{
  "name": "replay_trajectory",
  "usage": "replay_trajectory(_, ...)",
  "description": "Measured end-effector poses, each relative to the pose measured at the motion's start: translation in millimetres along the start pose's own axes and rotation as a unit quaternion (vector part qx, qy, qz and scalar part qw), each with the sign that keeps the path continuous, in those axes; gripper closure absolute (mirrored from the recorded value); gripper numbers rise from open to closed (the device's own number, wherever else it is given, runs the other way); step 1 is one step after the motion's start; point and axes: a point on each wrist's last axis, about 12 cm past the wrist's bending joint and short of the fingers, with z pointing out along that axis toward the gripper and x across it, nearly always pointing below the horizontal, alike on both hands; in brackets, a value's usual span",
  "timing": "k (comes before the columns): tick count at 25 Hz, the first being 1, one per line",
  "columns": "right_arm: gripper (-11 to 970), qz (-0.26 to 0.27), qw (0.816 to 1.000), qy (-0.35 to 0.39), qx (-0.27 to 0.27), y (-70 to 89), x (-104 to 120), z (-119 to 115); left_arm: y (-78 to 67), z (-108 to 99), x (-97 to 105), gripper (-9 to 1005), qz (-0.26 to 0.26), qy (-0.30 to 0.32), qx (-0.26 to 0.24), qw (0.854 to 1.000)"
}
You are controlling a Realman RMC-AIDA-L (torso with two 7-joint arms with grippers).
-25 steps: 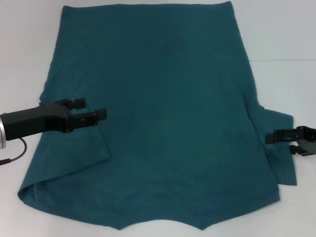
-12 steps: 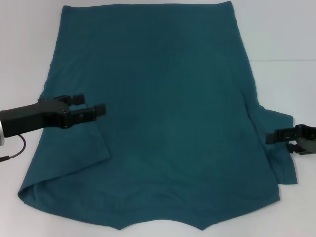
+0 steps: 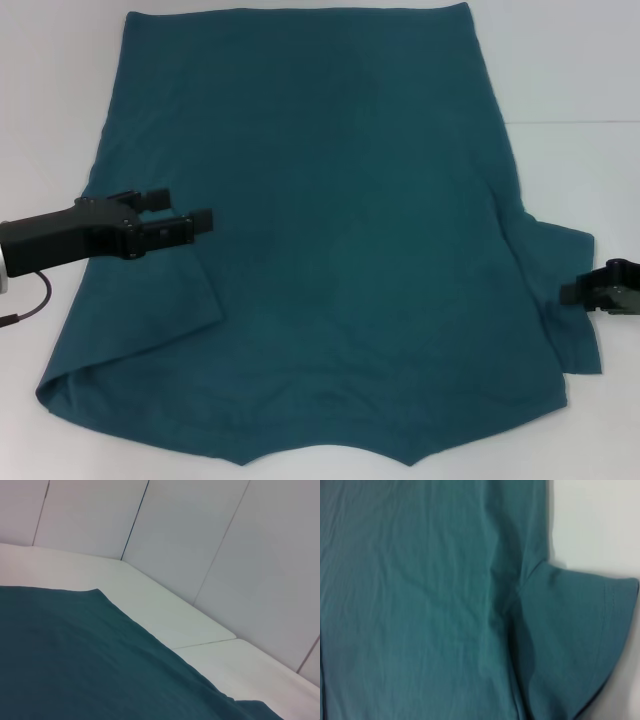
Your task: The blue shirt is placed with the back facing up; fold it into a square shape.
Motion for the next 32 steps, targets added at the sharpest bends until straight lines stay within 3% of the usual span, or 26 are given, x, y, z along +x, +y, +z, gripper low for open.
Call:
replay_trajectory(4,683,0.0,1.0,0.0,0.0,0.1,-0.3,0.2,0.1,-0.3,0.6,109,-0.001,0.0,0.0,1.0)
replay_trajectory(9,916,0.0,1.0,-0.002,0.001,0.0,-0.7,0.3,0.1,-0.4,0.7,109,-0.001,0.0,0.0,1.0)
replay_trajectory(32,959,-0.024,0.998,-0.047,0.043,-16.2,-9.3,-23.3,-1.0,-7.8,0.1,110,-0.009,-0.021,0.005,1.0)
